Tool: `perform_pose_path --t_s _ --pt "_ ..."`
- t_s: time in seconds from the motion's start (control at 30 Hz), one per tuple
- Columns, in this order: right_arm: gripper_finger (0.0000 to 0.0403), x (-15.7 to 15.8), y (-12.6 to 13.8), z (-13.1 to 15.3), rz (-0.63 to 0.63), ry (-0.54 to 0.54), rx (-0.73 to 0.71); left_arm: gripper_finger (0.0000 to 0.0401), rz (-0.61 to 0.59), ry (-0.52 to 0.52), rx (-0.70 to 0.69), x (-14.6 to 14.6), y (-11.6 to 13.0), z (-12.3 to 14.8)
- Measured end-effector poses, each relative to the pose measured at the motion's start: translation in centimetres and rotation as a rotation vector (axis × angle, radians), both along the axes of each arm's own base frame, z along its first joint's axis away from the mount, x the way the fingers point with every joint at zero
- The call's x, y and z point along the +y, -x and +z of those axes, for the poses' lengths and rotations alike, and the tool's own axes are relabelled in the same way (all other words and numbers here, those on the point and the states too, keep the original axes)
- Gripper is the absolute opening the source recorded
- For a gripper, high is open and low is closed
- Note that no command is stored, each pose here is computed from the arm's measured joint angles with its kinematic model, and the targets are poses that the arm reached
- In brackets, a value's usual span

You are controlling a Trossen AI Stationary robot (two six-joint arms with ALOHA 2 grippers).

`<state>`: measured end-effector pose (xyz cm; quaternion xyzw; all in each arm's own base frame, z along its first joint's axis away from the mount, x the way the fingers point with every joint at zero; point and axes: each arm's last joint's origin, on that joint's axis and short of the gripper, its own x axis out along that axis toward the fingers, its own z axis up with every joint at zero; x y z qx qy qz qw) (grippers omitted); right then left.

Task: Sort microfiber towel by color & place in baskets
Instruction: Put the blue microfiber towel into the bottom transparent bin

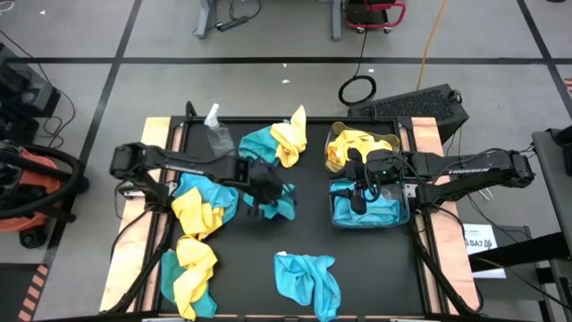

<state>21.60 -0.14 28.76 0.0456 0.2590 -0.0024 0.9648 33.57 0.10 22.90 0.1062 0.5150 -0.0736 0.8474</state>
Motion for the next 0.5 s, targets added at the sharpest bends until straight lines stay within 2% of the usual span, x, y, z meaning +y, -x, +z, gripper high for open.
perform_pose_path --t_s 0.13,0.3,0.4,0.5 --pt "0.0221 0.1 0.0 0.0 0.005 0.001 0.000 0.0118 -0.086 -0.043 0.059 -1.1 -0.6 -1.7" --pt "0.0221 0.1 0.0 0.0 0.009 0.012 0.000 0.0226 -0.128 -0.149 0.114 -1.7 -1.1 -3.4" --pt "0.0221 0.1 0.0 0.0 0.011 0.015 0.000 0.0287 -0.111 -0.178 0.142 -1.6 -1.4 -4.4" --pt "0.0221 0.1 0.0 0.0 0.012 0.017 -0.001 0.0330 -0.056 -0.189 0.196 -0.7 -1.5 -5.6"
